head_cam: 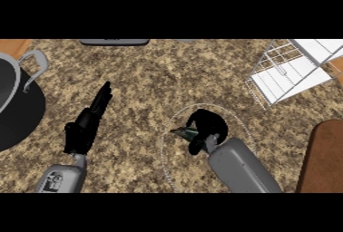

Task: Pick the eggplant from the placemat and place it in the tiered shelf

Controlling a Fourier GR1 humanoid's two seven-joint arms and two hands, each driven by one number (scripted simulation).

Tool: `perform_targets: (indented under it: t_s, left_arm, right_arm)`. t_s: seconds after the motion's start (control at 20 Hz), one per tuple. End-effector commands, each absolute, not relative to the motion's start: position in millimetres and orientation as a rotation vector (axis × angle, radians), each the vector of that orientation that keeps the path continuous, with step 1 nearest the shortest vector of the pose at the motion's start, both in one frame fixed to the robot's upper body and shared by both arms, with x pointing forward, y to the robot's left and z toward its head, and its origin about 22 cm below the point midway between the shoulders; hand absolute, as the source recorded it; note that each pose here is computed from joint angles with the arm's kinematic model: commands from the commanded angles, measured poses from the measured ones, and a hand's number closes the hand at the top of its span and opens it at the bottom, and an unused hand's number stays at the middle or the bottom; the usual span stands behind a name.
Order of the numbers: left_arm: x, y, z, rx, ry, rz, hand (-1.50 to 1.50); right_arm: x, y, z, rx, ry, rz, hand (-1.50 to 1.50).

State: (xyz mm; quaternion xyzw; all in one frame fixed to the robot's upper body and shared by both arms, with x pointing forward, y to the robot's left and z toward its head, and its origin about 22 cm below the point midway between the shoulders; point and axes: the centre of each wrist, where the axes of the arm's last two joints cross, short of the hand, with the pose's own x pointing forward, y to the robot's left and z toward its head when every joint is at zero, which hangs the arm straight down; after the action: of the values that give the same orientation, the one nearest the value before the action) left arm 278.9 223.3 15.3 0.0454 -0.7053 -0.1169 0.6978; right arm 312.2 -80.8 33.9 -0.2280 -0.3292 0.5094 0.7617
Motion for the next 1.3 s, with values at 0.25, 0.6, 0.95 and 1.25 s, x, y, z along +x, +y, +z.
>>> perform_targets:
  t_s: [0.25,0.6,0.95,1.25]
  left_arm:
    - [281.9,228.7,2.1,0.117,-1.571,-0.248,0.0]
    - [275.8,233.7,9.5,0.138,-1.565,-0.243,0.0]
    - [272.0,240.0,7.8,0.15,-1.544,-0.201,0.0]
    - [279.2,236.5,15.8,0.145,-1.568,-0.234,0.0]
  right_arm:
    - [296.3,-89.2,22.6,-0.539,-0.738,1.19,1.5]
    - [257.8,-121.3,40.9,-0.517,-1.034,1.226,1.5]
    - [207.7,-196.7,80.8,-0.426,-1.43,1.144,1.5]
    - [166.2,-236.9,132.7,-0.388,-1.642,0.933,1.5]
